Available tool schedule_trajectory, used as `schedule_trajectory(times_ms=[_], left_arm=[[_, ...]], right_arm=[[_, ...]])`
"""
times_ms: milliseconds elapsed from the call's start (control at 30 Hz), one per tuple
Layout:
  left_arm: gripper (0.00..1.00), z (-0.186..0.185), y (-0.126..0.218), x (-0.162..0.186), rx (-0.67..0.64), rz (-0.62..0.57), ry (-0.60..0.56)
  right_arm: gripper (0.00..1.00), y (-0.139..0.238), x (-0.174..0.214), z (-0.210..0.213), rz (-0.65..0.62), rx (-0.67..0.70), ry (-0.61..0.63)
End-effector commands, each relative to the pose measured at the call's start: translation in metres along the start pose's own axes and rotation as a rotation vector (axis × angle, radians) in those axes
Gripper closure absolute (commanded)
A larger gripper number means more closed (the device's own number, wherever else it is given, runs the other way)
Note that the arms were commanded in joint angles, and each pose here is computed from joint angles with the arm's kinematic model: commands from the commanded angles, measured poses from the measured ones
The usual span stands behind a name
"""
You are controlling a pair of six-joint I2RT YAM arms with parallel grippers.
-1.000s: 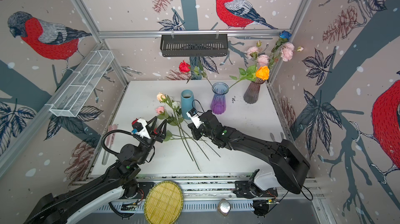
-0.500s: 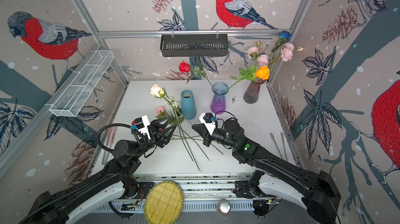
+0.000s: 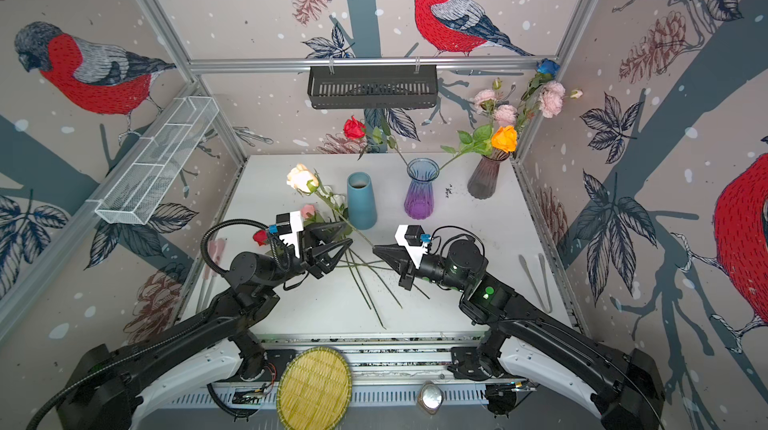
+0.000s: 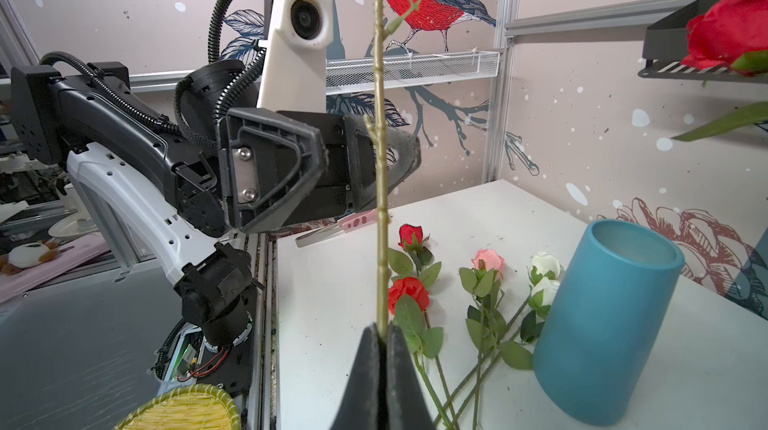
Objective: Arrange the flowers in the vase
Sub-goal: 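Grasp the cream rose stem with the left gripper while the right opens and withdraws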
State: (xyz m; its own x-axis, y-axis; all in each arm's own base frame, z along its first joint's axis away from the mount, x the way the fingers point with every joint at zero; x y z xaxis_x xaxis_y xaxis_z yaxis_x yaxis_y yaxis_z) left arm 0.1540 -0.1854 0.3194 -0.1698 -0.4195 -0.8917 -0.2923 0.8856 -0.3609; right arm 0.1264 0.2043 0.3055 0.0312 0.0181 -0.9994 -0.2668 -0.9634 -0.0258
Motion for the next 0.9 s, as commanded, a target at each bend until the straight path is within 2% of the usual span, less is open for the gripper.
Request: schedule_trajectory(times_ms=[0, 167, 300, 333, 367, 433, 467, 567, 600, 633, 700, 767, 867], left_arm=[[0.47, -0.006, -0.006, -0.008, 0.082, -0.008, 0.001], [0.5, -0.012, -0.014, -0.01, 0.154, 0.015, 0.005], [0.7, -0.012, -0.019, -0.012, 0.156, 0.027, 0.014], [0.81, -0.012, -0.02, -0.012, 0.156, 0.029, 0.015], [0.99, -0.012, -0.021, -0.012, 0.153, 0.034, 0.018], [1.0, -0.01, -0.023, -0.013, 0.138, 0.035, 0.019], [1.0, -0.01, -0.023, -0.014, 0.132, 0.033, 0.019], [1.0, -0.007, -0.027, -0.02, 0.077, 0.037, -0.003], [1.0, -0.005, -0.03, -0.024, 0.043, 0.048, -0.023], [1.0, -0.004, -0.034, -0.029, 0.015, 0.06, -0.042], [1.0, -0.002, -0.043, -0.042, -0.036, 0.078, -0.097], [1.0, -0.001, -0.053, -0.058, -0.067, 0.072, -0.146], [1.0, 0.005, -0.074, -0.083, -0.126, 0.036, -0.203]], right_arm=[[0.98, 0.0, -0.007, 0.002, -0.047, -0.032, 0.001], [0.98, -0.002, -0.006, 0.003, -0.047, -0.04, 0.0], [0.98, -0.002, -0.005, 0.003, -0.043, -0.041, 0.002], [0.98, -0.002, -0.004, 0.003, -0.042, -0.038, 0.001], [0.97, -0.002, -0.003, 0.002, -0.039, -0.035, 0.001], [0.97, -0.001, -0.002, 0.002, -0.038, -0.032, 0.003], [0.9, 0.0, -0.002, 0.002, -0.037, -0.028, 0.007], [0.42, 0.004, 0.003, -0.002, -0.019, 0.032, 0.029], [0.33, 0.006, 0.006, -0.005, -0.004, 0.084, 0.039], [0.28, 0.009, 0.01, -0.009, 0.011, 0.145, 0.048], [0.2, 0.02, 0.023, -0.025, 0.042, 0.36, 0.049], [0.19, 0.035, 0.039, -0.04, 0.056, 0.553, 0.034], [0.16, 0.063, 0.061, -0.056, 0.01, 0.78, -0.073]])
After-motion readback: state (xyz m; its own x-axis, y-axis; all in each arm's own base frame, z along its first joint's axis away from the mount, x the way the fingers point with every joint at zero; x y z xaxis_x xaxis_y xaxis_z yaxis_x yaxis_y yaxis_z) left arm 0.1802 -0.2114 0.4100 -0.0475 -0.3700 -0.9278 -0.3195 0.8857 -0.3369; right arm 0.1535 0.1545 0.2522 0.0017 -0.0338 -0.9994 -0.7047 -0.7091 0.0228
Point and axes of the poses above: each gripper's point midway between its finger pads, its own y axis back along the fingers, its own z axis along the line the jaws close on, x = y × z, the point moved 9 cm from there along y, back along the fingers, and after that the axes turned 4 degrees about y, right-handed, at the moved point
